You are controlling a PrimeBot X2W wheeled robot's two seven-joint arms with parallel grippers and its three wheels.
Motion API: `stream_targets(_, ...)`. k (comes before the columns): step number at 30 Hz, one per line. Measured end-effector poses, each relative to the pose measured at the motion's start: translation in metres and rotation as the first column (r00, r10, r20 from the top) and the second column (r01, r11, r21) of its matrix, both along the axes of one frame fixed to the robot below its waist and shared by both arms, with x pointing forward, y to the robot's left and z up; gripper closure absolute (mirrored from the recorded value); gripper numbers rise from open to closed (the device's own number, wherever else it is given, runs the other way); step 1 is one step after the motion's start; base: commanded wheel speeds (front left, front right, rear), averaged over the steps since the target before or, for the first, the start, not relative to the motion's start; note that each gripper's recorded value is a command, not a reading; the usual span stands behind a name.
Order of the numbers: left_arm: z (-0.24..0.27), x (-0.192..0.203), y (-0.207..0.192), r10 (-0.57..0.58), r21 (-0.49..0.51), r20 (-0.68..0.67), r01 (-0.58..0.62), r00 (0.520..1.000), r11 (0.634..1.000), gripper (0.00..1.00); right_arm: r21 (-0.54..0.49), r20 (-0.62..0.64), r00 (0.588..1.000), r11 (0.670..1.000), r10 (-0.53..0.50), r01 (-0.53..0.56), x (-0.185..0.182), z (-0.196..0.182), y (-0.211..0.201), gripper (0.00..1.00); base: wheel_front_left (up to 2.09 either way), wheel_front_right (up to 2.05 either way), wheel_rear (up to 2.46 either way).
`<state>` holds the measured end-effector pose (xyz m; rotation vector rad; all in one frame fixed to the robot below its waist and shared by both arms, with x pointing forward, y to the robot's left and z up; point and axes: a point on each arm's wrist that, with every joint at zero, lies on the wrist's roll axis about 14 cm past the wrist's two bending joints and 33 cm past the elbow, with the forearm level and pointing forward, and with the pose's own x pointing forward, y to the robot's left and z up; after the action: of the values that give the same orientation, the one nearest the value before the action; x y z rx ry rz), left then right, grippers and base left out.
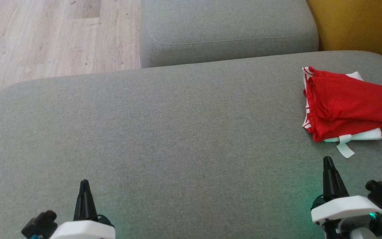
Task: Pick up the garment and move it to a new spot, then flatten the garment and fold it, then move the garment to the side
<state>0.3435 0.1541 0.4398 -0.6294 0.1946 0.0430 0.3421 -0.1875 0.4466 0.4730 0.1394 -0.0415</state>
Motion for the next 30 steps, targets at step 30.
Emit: stream_targets(30,0.002,0.008,0.013,0.066,-0.296,-0.039,-0.075,0.997,0.952,1.0,0.343,-0.021,0.996,0.935,-0.085,0.087,0.01,0.006,-0.01,1.0,0.0,0.0,0.0)
